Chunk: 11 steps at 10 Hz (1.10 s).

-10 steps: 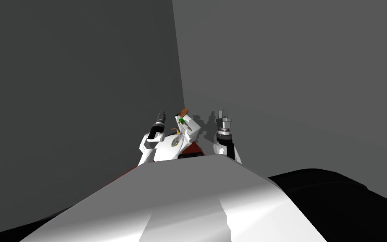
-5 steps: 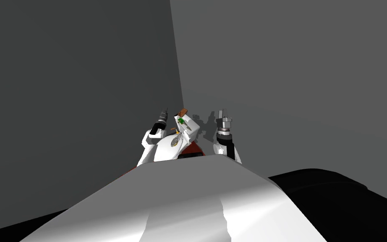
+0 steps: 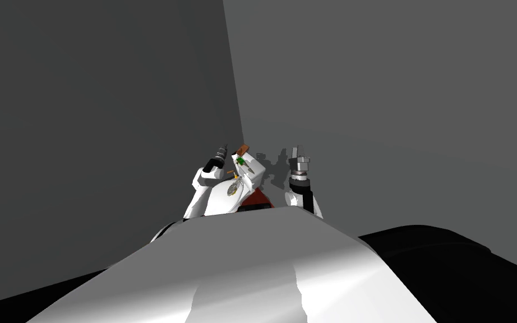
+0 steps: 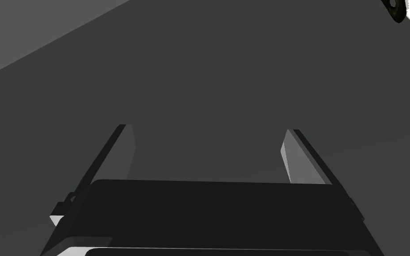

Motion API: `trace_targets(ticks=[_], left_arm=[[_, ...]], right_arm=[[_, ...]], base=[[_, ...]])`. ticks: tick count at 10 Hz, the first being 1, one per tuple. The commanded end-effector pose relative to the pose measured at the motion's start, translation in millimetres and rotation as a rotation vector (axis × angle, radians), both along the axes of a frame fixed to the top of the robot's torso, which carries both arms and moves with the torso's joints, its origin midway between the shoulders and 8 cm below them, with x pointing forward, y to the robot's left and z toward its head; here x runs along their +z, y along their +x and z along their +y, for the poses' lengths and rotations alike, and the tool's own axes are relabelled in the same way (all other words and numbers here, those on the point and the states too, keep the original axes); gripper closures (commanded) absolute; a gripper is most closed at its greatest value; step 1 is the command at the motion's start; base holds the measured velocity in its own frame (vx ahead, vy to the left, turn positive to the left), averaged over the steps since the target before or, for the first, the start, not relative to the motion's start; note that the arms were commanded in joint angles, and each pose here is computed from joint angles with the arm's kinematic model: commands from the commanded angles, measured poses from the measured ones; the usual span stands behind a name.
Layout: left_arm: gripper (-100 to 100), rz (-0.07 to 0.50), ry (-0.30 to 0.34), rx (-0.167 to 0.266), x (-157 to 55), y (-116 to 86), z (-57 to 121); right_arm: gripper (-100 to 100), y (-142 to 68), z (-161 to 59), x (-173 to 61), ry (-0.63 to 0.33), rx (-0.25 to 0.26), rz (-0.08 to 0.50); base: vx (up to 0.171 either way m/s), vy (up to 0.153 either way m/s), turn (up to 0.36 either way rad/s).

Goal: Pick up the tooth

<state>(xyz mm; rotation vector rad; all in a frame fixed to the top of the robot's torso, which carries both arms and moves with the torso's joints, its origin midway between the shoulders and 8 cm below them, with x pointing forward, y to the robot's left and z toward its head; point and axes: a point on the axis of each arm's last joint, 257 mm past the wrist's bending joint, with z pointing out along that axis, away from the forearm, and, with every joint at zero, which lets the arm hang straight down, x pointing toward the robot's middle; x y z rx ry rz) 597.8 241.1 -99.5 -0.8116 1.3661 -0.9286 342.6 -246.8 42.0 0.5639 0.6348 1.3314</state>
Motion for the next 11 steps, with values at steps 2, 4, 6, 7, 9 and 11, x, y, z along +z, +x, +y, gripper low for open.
trace_targets(ticks=[2,4,6,7,9,11], left_arm=[[-100,0.054,0.013,-0.006,-8,10,-5.5],[-100,0.107,0.029,-0.018,-14,22,-12.9],[-100,0.15,0.038,-0.021,-21,28,-15.8],[-100,0.181,0.047,-0.027,-26,34,-19.6],[-100,0.226,0.058,-0.031,-34,39,-22.4],[-100,0.268,0.068,-0.035,-42,44,-25.3]], right_arm=[[0,0,0,0,0.0,0.0,0.0],[0,0,0,0,0.0,0.0,0.0],[0,0,0,0,0.0,0.0,0.0],[0,0,0,0,0.0,0.0,0.0],[0,0,0,0,0.0,0.0,0.0],[0,0,0,0,0.0,0.0,0.0]], base=[[-0.013,-0.004,-0.016],[-0.019,-0.007,-0.045],[-0.014,-0.008,-0.025],[-0.019,-0.01,-0.069],[-0.013,-0.006,-0.029],[-0.017,-0.005,-0.049]])
